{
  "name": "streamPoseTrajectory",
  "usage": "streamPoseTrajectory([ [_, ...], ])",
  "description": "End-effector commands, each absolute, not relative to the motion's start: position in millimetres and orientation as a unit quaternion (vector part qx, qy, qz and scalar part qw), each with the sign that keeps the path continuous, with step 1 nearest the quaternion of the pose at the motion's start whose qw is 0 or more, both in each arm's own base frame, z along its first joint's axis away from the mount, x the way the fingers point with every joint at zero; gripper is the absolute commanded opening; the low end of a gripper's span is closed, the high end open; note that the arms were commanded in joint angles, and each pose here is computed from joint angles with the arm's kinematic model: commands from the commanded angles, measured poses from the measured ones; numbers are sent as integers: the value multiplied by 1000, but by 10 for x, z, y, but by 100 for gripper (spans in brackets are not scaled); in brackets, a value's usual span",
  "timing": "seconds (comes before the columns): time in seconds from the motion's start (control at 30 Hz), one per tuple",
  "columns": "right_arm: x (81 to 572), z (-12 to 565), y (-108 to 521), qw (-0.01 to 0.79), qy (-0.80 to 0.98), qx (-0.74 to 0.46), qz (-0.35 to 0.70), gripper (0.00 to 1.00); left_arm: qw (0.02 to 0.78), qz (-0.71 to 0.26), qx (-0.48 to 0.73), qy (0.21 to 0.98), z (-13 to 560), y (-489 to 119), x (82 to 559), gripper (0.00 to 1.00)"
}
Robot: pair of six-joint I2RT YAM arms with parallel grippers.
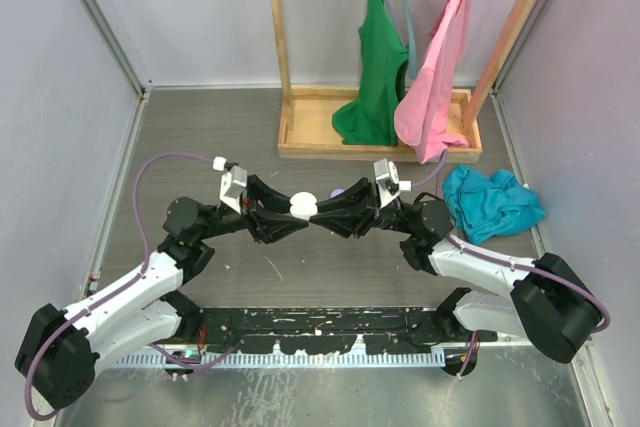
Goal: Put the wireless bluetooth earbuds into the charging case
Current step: Adjust the charging case.
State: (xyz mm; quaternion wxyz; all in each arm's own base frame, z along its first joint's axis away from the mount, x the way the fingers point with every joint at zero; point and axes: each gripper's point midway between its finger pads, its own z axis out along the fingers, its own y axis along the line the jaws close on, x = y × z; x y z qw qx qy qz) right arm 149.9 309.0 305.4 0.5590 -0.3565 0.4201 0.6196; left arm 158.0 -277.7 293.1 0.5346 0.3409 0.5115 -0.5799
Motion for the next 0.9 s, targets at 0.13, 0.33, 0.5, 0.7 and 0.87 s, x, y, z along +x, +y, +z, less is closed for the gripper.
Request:
streamPoseTrajectory([
  [0.13,1397,3299,3036,584,375,-368,619,1,566,-568,329,499,3056,-2681,1630,41],
  [0.33,1410,3253,3037,581,382,-370,616,1,563,-570,336,495,3066,-2677,1611,20],
  [0.5,1426,3220,3077,570,392,-376,617,17,551,-574,347,496,3048,-2713,1601,6],
  [0.7,1424,3209,3115,555,396,-379,626,30,545,-576,350,498,3048,-2736,1612,4],
  [0.87,1417,3231,3129,550,392,-377,633,35,540,-579,353,499,3042,-2750,1606,4],
])
